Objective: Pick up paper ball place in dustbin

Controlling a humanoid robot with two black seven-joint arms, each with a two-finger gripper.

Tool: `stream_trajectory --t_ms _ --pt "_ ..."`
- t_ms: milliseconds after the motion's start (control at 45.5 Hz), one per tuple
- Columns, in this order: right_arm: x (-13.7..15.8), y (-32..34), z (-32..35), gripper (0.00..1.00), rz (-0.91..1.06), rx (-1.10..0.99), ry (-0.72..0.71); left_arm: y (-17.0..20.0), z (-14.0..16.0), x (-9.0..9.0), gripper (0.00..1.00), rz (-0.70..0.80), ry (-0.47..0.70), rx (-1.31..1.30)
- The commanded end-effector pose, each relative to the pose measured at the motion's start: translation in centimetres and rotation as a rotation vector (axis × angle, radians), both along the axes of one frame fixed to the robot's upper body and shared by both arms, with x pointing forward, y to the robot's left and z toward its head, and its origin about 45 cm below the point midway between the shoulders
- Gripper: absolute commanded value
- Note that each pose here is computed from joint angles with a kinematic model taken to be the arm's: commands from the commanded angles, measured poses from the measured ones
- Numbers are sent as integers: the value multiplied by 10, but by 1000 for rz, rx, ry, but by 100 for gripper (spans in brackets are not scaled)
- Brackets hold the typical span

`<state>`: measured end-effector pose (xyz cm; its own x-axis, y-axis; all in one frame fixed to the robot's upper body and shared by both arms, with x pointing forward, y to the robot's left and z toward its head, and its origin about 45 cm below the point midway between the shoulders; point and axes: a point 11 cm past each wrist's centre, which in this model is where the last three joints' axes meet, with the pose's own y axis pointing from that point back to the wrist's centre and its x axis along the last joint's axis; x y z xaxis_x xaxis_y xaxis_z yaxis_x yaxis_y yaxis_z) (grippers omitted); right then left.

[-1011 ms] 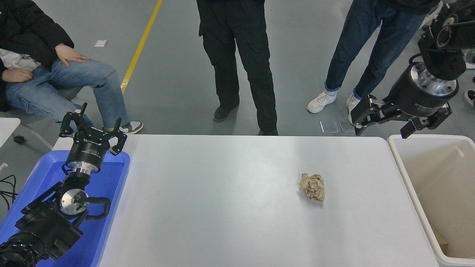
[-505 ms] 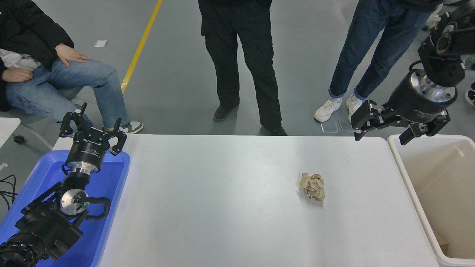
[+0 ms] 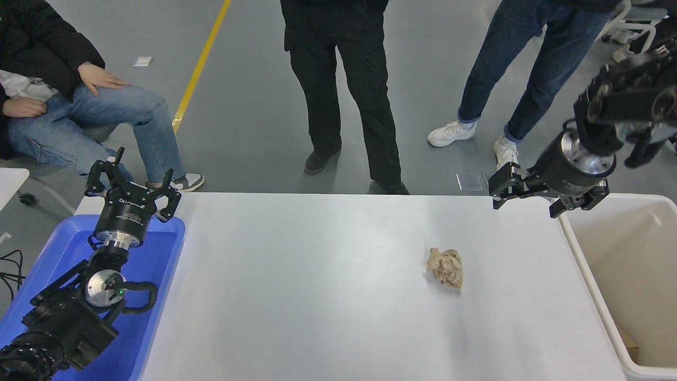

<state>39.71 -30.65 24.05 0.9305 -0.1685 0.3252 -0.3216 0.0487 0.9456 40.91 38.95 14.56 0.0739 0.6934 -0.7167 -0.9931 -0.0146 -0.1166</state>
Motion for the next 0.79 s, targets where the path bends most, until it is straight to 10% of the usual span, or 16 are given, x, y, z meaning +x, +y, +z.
stream_trajectory --t_ms 0,769 --pt "-11 7 -55 100 24 -17 -33 0 0 0 98 0 1 0" --pt "-8 85 -141 100 225 53 -59 0 0 0 98 1 0 0"
